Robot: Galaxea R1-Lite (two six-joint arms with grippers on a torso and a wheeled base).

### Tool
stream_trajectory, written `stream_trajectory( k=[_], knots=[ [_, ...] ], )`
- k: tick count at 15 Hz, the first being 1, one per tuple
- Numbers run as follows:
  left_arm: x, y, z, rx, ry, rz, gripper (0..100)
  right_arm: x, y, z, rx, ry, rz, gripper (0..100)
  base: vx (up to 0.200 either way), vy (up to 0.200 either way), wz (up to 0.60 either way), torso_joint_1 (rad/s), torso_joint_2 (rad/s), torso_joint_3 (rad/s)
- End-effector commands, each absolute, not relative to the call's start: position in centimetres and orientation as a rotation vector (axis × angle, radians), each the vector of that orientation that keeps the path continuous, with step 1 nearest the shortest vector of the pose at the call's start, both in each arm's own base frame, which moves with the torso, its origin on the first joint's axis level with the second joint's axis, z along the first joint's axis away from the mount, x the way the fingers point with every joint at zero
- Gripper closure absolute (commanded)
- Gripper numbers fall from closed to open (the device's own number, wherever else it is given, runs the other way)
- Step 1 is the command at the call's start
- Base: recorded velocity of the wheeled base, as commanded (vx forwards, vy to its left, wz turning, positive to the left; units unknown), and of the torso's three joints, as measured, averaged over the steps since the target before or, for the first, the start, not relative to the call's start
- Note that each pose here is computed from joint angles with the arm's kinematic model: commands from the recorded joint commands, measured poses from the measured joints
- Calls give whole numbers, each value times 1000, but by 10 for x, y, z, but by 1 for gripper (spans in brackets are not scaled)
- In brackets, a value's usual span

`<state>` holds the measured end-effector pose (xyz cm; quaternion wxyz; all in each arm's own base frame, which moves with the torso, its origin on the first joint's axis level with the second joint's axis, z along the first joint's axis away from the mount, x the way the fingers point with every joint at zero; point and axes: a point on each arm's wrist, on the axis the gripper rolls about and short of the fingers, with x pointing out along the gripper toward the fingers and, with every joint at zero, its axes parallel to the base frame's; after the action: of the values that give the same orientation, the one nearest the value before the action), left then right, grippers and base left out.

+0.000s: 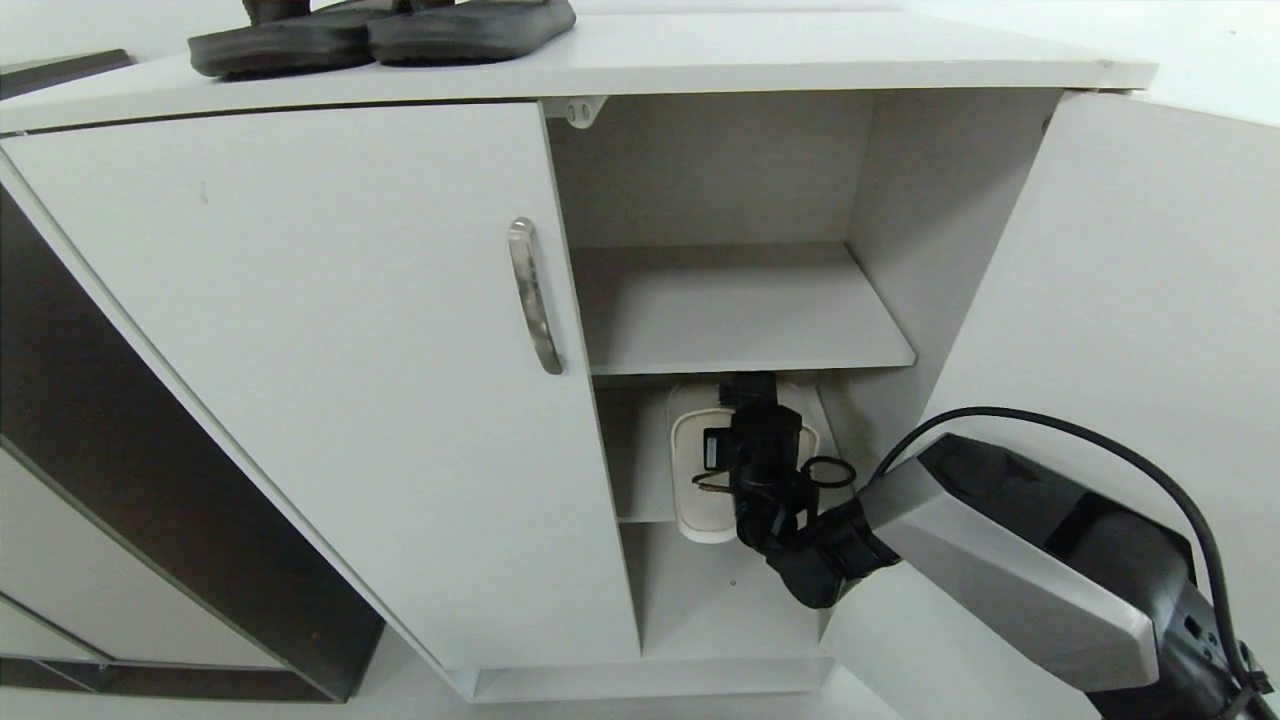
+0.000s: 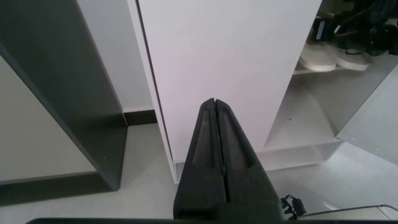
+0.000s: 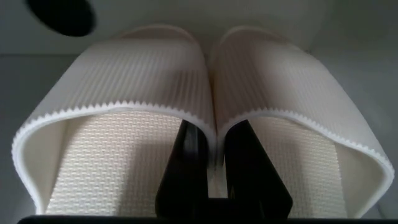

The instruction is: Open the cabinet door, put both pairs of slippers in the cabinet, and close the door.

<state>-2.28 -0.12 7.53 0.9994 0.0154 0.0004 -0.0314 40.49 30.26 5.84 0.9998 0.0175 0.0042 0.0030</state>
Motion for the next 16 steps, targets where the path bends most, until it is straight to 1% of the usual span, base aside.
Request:
stream_trajectory(
  k=[1,6,13,16],
  knots=[
    [-23,-1,75,31,2,-63,100,410,303,63,44,-4,5,100,0,0,0,0,0,0],
    [-23,-1,75,31,2,-63,100,424,300,65,26,21,-5,100,0,0,0,0,0,0],
    [-23,-1,75,31,2,-63,100,432,301,45,12,39,-12,100,0,0,0,0,0,0],
    [-23,-1,75,31,2,-63,100,433,301,45,12,37,-13,100,0,0,0,0,0,0]
  ],
)
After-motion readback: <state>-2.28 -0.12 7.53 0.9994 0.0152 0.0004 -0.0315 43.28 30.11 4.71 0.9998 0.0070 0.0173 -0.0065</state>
